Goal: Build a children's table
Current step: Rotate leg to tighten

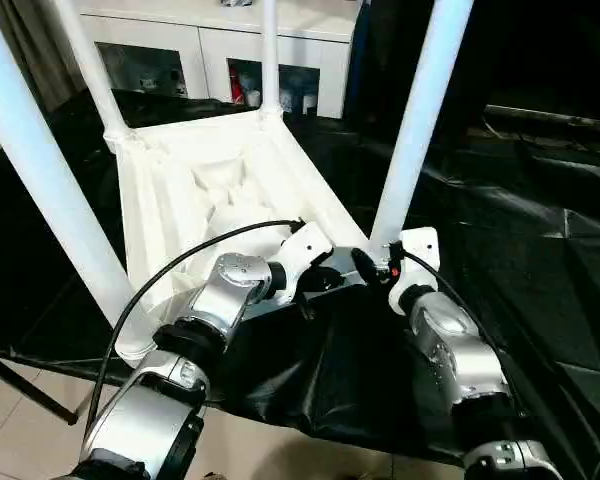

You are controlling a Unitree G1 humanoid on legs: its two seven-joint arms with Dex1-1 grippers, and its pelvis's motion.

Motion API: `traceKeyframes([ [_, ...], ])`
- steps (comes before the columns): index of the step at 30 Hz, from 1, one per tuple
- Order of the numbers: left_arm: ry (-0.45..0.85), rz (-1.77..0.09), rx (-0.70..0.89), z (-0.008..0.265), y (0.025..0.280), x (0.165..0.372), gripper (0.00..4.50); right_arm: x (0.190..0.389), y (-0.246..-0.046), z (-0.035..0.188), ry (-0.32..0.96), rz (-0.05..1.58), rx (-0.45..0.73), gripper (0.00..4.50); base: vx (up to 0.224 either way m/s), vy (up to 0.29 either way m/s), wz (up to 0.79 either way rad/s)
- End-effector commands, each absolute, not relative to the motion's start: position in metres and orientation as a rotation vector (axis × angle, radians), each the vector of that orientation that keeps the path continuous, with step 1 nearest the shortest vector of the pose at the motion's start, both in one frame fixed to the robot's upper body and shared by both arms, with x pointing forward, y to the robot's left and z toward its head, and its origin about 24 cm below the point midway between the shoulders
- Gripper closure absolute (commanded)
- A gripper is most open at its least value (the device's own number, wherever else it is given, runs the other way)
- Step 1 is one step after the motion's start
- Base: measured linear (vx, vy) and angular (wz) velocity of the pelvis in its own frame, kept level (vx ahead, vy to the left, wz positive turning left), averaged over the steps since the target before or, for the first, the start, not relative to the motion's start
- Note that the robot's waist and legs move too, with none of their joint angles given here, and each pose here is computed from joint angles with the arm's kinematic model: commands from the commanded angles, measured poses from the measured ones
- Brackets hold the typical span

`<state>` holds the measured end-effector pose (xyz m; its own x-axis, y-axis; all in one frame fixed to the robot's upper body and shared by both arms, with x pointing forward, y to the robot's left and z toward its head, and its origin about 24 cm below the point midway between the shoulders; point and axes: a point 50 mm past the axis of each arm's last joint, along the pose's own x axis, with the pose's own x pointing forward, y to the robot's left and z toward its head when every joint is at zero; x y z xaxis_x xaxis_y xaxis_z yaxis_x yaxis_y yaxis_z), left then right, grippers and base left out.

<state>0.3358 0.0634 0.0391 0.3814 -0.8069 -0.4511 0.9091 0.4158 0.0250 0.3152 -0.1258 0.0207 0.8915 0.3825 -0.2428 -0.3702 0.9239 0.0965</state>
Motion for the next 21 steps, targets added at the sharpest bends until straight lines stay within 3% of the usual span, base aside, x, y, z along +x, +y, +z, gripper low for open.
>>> traceKeyframes([
  [1, 0.369, -1.195, 0.241, 0.041, 0.052, 0.33, 4.5, 0.311, -0.102, 0.022, 0.277, 0.613, 0.053, 0.78, 0.0, 0.0, 0.0],
  [8, 0.4, -1.283, 0.267, 0.041, 0.072, 0.328, 4.5, 0.304, -0.131, 0.033, 0.268, 0.832, -0.057, 0.78, 0.0, 0.0, 0.0],
  [13, 0.406, -1.427, 0.261, 0.045, 0.087, 0.321, 4.5, 0.295, -0.157, 0.046, 0.283, 0.986, -0.062, 0.78, 0.0, 0.0, 0.0],
  [21, 0.442, -1.471, 0.257, 0.044, 0.101, 0.316, 4.5, 0.286, -0.162, 0.047, 0.33, 1.112, -0.073, 0.78, 0.0, 0.0, 0.0],
])
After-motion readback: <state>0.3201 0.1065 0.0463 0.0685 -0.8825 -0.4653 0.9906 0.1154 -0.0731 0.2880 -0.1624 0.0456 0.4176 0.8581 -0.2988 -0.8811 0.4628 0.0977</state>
